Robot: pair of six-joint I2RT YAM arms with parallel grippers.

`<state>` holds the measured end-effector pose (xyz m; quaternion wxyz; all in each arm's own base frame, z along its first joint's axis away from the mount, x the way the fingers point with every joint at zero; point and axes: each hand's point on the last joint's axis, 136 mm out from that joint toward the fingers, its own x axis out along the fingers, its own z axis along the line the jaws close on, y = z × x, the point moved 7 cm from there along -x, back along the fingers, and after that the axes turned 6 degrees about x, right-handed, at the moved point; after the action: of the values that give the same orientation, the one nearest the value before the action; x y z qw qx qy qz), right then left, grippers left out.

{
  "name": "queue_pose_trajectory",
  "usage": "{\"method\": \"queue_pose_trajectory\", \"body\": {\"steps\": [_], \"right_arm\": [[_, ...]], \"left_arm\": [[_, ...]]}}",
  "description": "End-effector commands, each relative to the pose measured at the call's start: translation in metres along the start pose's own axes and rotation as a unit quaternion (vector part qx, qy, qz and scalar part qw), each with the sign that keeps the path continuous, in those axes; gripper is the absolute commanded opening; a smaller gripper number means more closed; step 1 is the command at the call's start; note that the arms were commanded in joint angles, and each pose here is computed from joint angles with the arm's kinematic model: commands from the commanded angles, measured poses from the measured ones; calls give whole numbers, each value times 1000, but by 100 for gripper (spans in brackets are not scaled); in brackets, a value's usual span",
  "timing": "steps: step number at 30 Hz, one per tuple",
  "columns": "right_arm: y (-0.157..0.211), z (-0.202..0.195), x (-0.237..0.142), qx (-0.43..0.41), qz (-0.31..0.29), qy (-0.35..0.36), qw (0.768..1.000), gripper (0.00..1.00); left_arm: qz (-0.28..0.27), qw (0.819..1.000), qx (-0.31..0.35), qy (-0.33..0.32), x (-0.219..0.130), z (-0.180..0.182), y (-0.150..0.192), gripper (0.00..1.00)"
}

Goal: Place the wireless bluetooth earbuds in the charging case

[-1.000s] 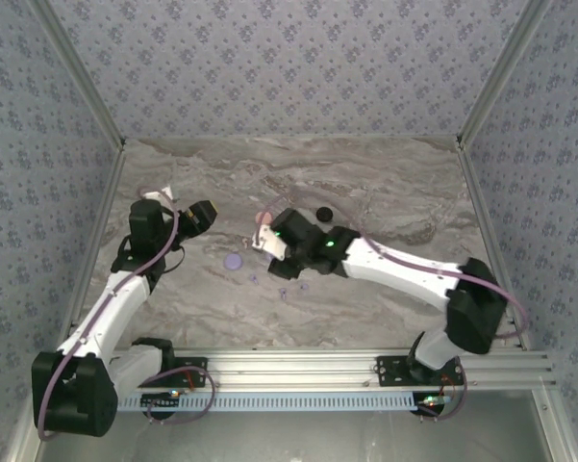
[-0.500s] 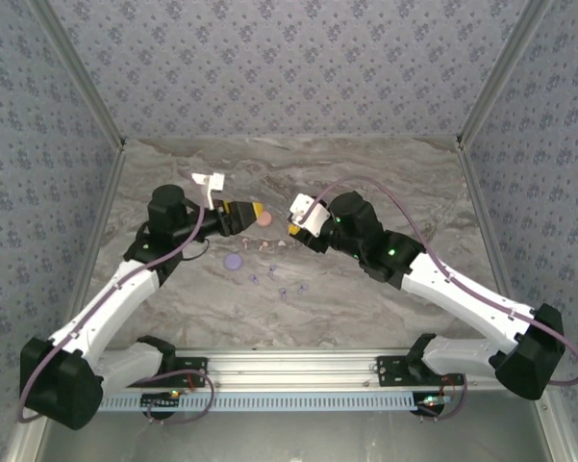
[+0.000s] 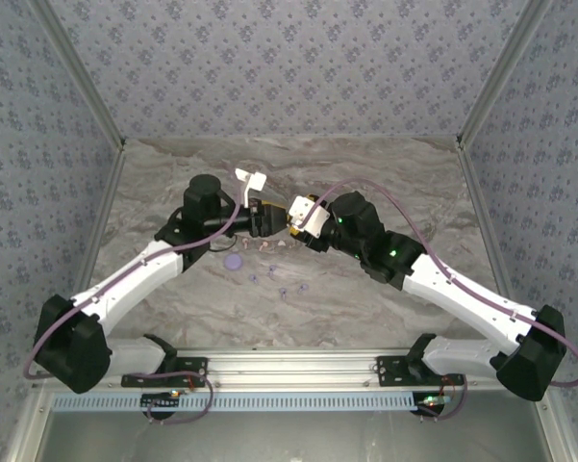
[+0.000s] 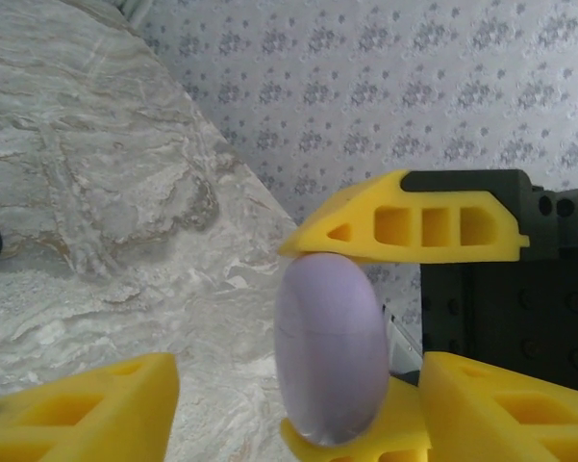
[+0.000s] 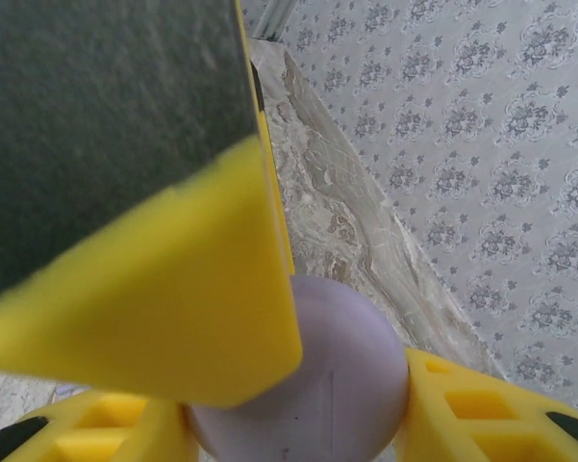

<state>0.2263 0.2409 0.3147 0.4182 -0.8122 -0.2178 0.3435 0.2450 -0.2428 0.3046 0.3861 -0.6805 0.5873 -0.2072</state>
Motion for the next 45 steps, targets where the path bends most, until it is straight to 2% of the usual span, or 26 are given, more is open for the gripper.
{"method": "queue_pose_trajectory", "body": {"steps": [1,8,16,24,28,30,35,40,45], "right_arm": [[-1,-5,-3,-5,-2,14,1000,49],[0,-8,-2,1,8,20,1000,49],[1,-8,0,12,11,16,1000,49],[-1,-9,-1,27,-1,2,1000,49],[1,-10,-4,32,2,-11,999,52],[3,-13,-7,41,5,-17,999,56],[9,-18,-22,67,7,-40,997,78],[9,-28,-48,140,-42,-100,984,95],[15,-46,-60,226,-81,-132,962,98]], "left_arm": [[5,999,37,31,4,-15,-10,59],[27,998,37,45,8,-16,-6,43],[36,998,36,47,12,-14,-4,37],[39,997,37,52,17,-13,-6,21],[27,997,48,45,16,-13,-9,18],[19,997,54,42,16,-12,-10,16],[-13,996,78,31,15,-11,-14,10],[-72,990,124,8,9,-5,-15,3],[-128,975,180,25,4,-13,-15,2]]}}
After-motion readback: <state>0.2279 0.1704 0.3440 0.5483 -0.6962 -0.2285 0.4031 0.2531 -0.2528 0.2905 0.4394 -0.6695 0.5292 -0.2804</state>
